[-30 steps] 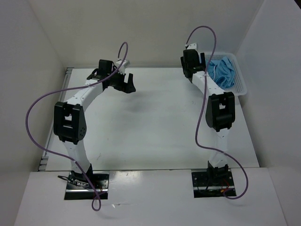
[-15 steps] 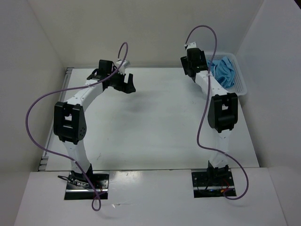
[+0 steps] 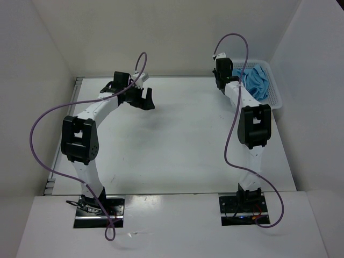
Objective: Fold and stack the shorts
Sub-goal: Grab the shorts from the pile
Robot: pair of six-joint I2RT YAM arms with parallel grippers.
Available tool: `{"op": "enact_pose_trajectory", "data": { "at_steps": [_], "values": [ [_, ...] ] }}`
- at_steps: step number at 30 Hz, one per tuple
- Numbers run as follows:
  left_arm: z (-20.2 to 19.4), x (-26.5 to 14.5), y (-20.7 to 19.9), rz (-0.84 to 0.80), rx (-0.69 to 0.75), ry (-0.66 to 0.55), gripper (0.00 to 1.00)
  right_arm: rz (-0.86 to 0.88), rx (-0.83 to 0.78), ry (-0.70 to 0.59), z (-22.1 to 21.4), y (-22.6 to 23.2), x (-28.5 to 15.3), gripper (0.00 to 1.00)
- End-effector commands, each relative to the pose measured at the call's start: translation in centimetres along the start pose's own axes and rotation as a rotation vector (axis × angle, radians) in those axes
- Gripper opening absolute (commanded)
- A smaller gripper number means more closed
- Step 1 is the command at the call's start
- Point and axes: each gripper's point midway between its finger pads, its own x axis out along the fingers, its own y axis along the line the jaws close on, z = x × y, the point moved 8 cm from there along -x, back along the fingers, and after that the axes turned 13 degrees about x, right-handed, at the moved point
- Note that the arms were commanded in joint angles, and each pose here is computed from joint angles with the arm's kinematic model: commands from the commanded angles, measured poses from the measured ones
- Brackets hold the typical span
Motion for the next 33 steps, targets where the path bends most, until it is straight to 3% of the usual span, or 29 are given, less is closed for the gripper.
{"op": "enact_pose_trajectory", "data": {
  "at_steps": [1,4,7,16,22,26,33],
  "values": [
    [1.4,-1.4,-0.4,0.005,0.031,-0.052,1.00,-0.043,0.033,-0.057,1.4,-0.8,-0.2,0.32],
    [1.4,-1.4,-0.5,-0.003,0.032,-0.055,1.00,-0.064,0.023,-0.075,2.0,-1.2,-0.6,0.24],
    [1.3,-1.6,-0.6,-0.004,0.032,-0.055,1.00,-0.088,0.023,-0.110,3.0,-1.8,-1.3,0.00],
    [1.9,-2.4,-0.9,0.004,0.045,-0.078,1.00,-0.214,0.126,-0.280,8.8,-6.7,-5.1,0.00],
    [2.5,-2.9,-1.0,0.011,0.059,-0.101,1.00,-0.208,0.272,-0.475,15.1,-9.4,-11.8,0.00],
    [3.0,-3.3,-1.6,0.011,0.078,-0.124,1.00,-0.119,0.387,-0.485,15.9,-10.0,-16.0,0.00],
    [2.8,-4.6,-2.4,0.008,0.091,-0.147,1.00,-0.105,0.355,-0.554,16.3,-11.0,-21.6,0.00]
  ]
}}
